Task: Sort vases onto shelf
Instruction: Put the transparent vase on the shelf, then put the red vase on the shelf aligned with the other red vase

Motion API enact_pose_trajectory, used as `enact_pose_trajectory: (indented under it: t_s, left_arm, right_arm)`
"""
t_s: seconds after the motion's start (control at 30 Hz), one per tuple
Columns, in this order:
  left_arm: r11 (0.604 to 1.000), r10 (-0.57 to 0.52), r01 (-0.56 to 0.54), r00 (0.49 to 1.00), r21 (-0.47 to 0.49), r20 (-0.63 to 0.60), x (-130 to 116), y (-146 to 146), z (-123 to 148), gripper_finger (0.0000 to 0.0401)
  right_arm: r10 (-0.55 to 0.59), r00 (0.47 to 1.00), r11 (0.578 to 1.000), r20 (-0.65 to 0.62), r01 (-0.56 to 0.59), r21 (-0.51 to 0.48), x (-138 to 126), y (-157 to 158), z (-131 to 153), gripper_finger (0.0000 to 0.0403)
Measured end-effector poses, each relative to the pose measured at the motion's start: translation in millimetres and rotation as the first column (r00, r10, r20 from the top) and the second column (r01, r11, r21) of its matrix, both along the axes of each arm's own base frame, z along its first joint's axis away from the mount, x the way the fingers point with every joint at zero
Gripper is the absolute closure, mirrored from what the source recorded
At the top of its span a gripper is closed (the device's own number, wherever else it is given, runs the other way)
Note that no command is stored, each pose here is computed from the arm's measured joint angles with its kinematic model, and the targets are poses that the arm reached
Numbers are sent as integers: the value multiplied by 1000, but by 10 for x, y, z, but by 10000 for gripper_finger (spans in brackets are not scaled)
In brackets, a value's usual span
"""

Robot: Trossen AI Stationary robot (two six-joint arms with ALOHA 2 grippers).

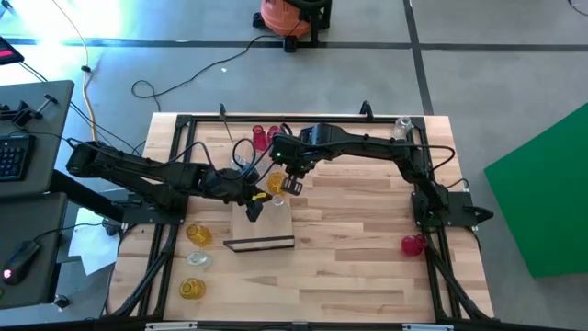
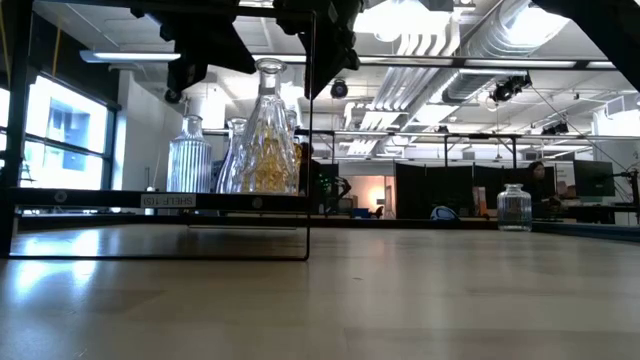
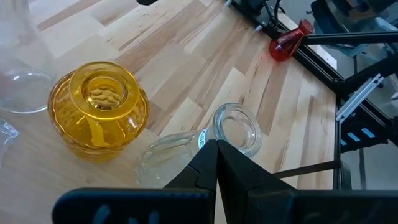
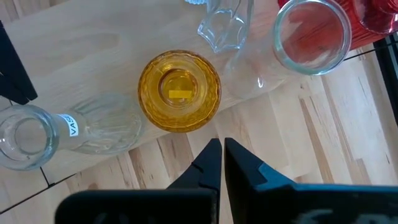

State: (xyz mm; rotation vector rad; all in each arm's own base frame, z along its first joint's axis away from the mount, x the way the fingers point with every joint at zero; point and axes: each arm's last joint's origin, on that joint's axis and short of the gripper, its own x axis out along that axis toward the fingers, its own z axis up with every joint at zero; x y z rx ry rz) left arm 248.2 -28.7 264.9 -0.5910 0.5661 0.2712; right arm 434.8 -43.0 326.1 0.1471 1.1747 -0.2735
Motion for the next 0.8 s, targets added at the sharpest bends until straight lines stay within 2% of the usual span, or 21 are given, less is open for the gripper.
enact_pose_trajectory:
  t_s: [0.17, 0.3, 0.53, 0.8]
  left_arm:
    - [1000, 0, -1, 1000, 25, 16, -39, 10, 47, 401]
    - [999, -10, 8, 998, 40, 57, -184, 31, 186, 401]
    - [992, 80, -94, 986, 86, 147, -704, 185, 500, 401]
    - [986, 133, -156, 949, 56, 286, -1251, 293, 727, 401]
  right_arm:
    - [1, 1000, 1000, 0, -1, 3, 0, 1, 0, 403]
    - [2, 1000, 1000, -18, -1, 6, -16, 2, -6, 403]
    - [20, 999, 1000, -36, -20, 2, -30, -2, -13, 403]
    - [29, 989, 999, -142, -24, 36, -160, 55, -2, 403]
